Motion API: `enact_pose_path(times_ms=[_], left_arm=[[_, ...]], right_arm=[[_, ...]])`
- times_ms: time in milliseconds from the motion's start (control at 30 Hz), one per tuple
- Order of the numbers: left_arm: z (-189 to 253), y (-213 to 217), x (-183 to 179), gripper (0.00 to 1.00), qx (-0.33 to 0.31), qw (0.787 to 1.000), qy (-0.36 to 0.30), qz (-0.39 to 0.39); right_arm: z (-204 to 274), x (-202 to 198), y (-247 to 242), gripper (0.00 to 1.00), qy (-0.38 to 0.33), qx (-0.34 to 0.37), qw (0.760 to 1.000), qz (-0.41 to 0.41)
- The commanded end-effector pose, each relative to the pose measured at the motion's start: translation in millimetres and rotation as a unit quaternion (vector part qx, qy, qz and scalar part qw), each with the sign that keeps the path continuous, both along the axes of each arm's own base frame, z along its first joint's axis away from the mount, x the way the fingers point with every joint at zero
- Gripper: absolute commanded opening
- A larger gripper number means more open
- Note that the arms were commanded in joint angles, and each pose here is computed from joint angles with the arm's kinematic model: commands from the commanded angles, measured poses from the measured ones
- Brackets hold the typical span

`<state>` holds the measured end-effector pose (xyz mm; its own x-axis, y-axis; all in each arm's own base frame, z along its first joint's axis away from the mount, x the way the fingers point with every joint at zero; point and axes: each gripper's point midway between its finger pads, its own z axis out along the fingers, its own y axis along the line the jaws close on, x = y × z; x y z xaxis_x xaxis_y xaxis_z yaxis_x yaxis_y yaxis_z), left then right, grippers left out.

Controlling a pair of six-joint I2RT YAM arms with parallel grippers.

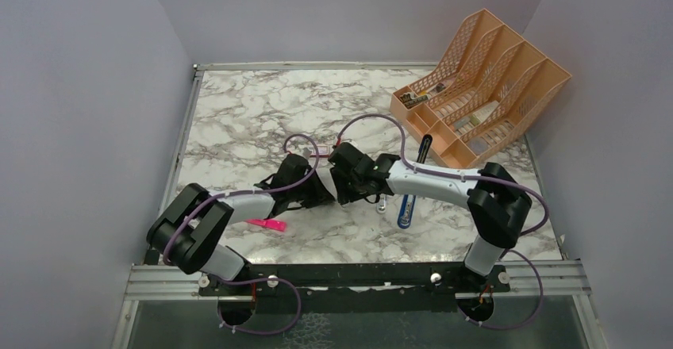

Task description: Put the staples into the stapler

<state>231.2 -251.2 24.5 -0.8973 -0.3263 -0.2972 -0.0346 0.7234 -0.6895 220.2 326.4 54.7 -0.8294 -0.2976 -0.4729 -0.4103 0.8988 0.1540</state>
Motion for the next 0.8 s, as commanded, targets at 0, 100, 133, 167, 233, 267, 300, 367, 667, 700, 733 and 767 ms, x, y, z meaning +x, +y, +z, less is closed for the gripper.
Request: enact_pose_path(times_ms=[0,100,133,167,233,267,300,367,667,700,733,767], left_arm=[[8.6,11.6,10.6,0.17,0.035,0.999,-0.029,0.015],[15.1,14.0,13.4,0.19,0.041,0.998,-0.041,0.017],[18.4,14.1,14.1,0.19,0.041,0.998,-0.046,0.016],[22.0,14.3,15.1,0.2,0.041,0.998,-0.052,0.016],[30.1,14.8,17.7,0.22,0.041,0.997,-0.065,0.016],[34.7,15.3,19.0,0.23,0.041,0.996,-0.073,0.015],[39.4,16.0,19.8,0.24,0.041,0.996,-0.079,0.016],[50.8,18.2,22.5,0.27,0.042,0.994,-0.095,0.02],[116.1,19.5,30.6,0.58,0.034,0.984,-0.178,0.005],[121.5,17.1,30.6,0.6,0.031,0.983,-0.183,-0.003],[126.9,14.2,30.7,0.62,0.026,0.982,-0.188,-0.011],[132.8,9.8,31.0,0.64,0.019,0.981,-0.193,-0.022]], right_arm=[[31.5,10.1,0.0,0.48,-0.042,0.029,0.998,-0.023],[33.1,10.6,-1.8,0.49,-0.045,0.029,0.998,-0.027],[33.2,11.1,-2.4,0.49,-0.047,0.027,0.998,-0.028],[33.5,11.9,-4.0,0.49,-0.048,0.024,0.998,-0.033],[35.9,15.3,-8.4,0.49,-0.056,0.019,0.997,-0.042],[39.5,17.8,-11.0,0.49,-0.062,0.019,0.997,-0.049],[44.1,21.3,-14.5,0.49,-0.068,0.021,0.996,-0.058],[54.5,29.5,-23.5,0.49,-0.084,0.023,0.993,-0.077],[82.0,78.3,-107.3,0.54,-0.121,0.017,0.971,-0.205],[80.3,81.6,-115.3,0.55,-0.118,0.016,0.969,-0.215],[79.5,84.6,-121.3,0.57,-0.116,0.017,0.968,-0.222],[77.7,86.9,-126.1,0.59,-0.115,0.016,0.967,-0.225]])
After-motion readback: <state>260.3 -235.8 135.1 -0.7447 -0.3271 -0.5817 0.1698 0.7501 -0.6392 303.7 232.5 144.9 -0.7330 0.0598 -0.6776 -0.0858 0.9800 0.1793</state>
